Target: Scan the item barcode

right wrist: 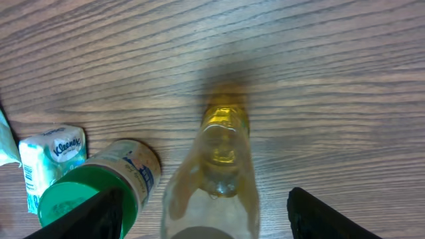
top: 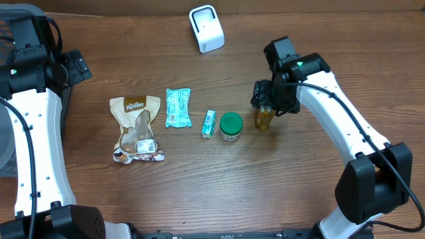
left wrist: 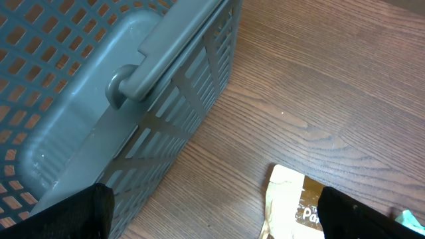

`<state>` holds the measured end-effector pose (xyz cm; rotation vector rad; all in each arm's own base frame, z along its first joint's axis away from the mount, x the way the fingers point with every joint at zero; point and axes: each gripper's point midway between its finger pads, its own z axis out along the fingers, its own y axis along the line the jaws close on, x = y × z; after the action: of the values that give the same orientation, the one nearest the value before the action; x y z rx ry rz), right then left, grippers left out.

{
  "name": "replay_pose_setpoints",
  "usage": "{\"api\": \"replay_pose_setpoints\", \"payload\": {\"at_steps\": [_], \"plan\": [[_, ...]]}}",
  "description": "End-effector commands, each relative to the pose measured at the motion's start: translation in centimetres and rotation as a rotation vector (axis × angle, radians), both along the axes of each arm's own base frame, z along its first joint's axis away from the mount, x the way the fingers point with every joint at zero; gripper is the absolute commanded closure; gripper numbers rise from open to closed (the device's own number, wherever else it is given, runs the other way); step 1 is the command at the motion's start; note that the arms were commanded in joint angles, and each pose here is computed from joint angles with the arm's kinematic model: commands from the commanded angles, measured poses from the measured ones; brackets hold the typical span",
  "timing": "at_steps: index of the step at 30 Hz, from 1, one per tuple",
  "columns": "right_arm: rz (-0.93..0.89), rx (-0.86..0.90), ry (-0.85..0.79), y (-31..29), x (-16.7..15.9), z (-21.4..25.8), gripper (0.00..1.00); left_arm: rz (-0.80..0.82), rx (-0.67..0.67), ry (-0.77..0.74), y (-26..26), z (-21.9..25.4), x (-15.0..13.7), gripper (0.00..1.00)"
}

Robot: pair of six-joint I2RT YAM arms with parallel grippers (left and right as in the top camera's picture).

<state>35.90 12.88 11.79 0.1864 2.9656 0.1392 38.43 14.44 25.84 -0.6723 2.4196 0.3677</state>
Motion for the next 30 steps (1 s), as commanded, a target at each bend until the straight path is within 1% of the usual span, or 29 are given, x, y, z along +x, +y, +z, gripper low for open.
{"api": "replay_pose_setpoints", "payload": {"at_steps": [1, 4, 5, 14, 18, 23, 25, 30], "plan": [[0.014, -0.015, 0.008, 0.4, -0.54, -0.57, 0.24, 0.003, 0.004, -0.01, 0.24, 0.37, 0.12, 0.01], [0.01, -0.038, 0.011, -0.02, -0.67, -0.88, 0.24, 0.003, 0.004, -0.01, 0.25, 0.38, 0.12, 0.0], [0.007, -0.054, 0.009, -0.32, -0.67, -0.89, 0.26, 0.003, 0.004, -0.01, 0.25, 0.38, 0.12, 0.0], [0.007, -0.06, 0.016, -0.45, -0.84, -0.92, 0.3, 0.003, 0.004, -0.01, 0.25, 0.38, 0.12, 0.0], [0.008, -0.06, 0.015, -0.44, -0.82, -0.92, 0.36, 0.003, 0.004, -0.01, 0.25, 0.38, 0.12, 0.0], [0.011, -0.063, 0.019, -0.48, -0.93, -0.94, 0.38, 0.003, 0.004, -0.01, 0.25, 0.38, 0.12, 0.0], [0.011, -0.062, 0.019, -0.47, -0.91, -0.93, 0.42, 0.003, 0.004, -0.01, 0.25, 0.38, 0.12, 0.0], [0.011, -0.064, 0.024, -0.52, -1.05, -0.96, 0.43, 0.003, 0.004, -0.01, 0.25, 0.38, 0.12, 0.0]]}}
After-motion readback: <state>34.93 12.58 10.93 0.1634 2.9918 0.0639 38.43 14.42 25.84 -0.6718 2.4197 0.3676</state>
